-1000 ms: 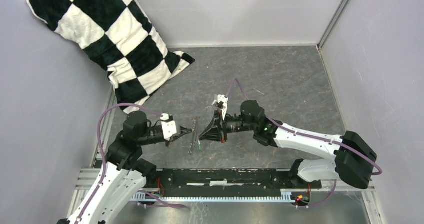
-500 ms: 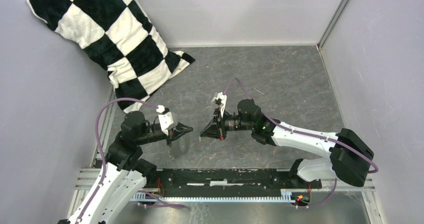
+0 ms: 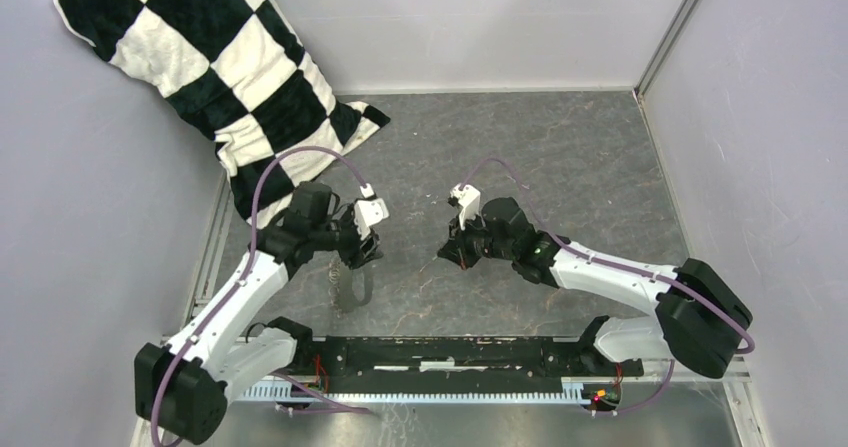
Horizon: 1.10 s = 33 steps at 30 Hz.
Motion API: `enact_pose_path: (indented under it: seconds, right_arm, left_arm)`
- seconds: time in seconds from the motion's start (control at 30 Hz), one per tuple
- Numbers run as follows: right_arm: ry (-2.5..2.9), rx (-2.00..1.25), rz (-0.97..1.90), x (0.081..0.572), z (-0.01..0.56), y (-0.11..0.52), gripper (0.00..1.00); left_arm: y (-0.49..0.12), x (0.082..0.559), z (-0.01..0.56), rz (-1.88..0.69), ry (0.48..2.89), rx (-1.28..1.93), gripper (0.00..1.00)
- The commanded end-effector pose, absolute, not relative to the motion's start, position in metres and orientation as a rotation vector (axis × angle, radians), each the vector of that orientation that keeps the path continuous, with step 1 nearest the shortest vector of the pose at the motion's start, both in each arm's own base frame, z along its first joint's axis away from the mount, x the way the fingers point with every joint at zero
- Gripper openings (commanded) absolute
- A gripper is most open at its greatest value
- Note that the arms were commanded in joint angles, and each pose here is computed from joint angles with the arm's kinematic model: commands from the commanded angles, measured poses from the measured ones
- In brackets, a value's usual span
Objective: Put the keys on the keyring
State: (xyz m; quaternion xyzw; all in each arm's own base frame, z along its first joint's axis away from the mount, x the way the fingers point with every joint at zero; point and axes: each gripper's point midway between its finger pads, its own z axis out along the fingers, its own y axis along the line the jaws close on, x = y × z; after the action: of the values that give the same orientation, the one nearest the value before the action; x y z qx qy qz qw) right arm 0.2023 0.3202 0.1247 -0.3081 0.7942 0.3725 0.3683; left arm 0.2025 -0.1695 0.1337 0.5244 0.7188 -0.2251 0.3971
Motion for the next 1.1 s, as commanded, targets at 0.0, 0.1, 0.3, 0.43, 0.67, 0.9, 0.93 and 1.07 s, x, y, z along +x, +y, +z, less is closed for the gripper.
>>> enact_pose_path:
  seconds: [0.0,0.1,0.3,0.43,0.67,0.9,0.93,1.07]
  right_arm:
    - [2.04,-0.765,0.854,0.213,0.106,0.306,0.01]
    - [2.03,-0.765,0.873,0.213,0.104,0.308,0.01]
    - [2.097,-0.697,0.908,0.207,0.082,0.297,0.08]
    - [2.235,-0.613,0.63,0.214,0.05,0.25,0.25]
    - [2.108,-0.586,0.554,0.233,0.095,0.251,0.69]
    - [1.855,-0.985,0.673,0.214,0.136,0.379,0.75]
    - [1.808,-1.032,0.697,0.207,0.141,0.4,0.75]
    - [1.595,-1.163,0.852,0.191,0.146,0.457,0.7]
  left_arm:
    - [-0.162,0.238,0.17,-0.505,1.775,1.267,0.66]
    - [-0.154,0.247,0.175,-0.471,1.818,1.197,0.69]
    - [-0.131,0.258,0.182,-0.482,1.947,1.009,0.77]
    - [-0.117,0.254,0.189,-0.44,1.962,0.971,0.83]
    - [-0.098,0.255,0.195,-0.412,2.046,0.858,0.98]
    - [-0.058,0.27,0.178,-0.352,2.198,0.709,1.0]
    - [-0.053,0.272,0.178,-0.357,2.214,0.667,1.0]
    - [-0.032,0.277,0.18,-0.376,2.251,0.533,1.0]
